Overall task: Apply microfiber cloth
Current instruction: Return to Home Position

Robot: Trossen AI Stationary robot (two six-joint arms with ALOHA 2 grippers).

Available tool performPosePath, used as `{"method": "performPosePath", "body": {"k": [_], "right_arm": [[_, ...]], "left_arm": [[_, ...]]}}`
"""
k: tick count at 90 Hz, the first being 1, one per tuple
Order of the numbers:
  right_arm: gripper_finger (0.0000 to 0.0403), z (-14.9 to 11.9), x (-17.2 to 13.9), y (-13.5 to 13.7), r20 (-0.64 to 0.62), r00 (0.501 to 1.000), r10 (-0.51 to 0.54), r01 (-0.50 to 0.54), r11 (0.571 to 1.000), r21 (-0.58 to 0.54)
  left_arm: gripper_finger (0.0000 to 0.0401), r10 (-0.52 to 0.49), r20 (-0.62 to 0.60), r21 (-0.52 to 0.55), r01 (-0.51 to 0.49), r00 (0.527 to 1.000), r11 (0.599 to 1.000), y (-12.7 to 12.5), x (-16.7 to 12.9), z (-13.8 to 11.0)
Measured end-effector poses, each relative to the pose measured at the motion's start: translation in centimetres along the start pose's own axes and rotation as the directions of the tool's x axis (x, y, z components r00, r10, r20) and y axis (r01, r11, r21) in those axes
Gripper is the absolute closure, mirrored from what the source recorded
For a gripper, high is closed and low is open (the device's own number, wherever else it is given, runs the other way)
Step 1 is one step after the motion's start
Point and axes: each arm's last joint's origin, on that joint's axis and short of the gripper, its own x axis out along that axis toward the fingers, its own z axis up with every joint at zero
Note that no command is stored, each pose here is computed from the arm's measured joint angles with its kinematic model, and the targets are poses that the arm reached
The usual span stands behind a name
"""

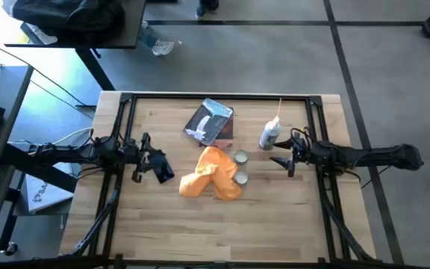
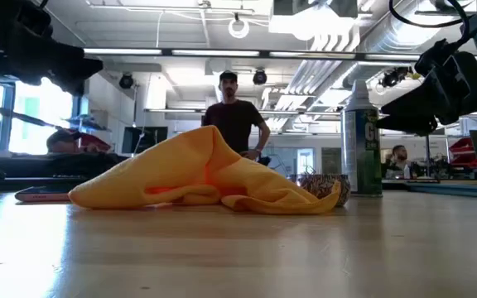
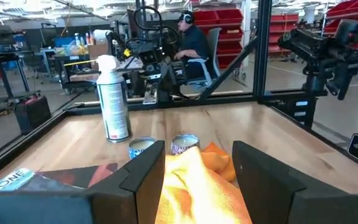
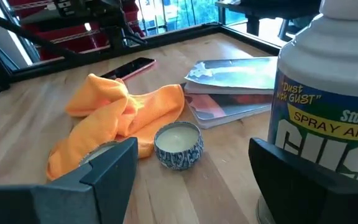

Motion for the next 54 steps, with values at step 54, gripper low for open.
{"method": "performPosePath", "body": {"k": [54], "right_arm": [[0.0128, 1.0, -0.3, 0.4, 0.111, 0.993, 0.047, -0.025, 0.981, -0.193]], "left_arm": [[0.0233, 0.009, -0.002, -0.008, -0.009, 1.000, 1.000, 0.0, 0.0, 0.0]]}}
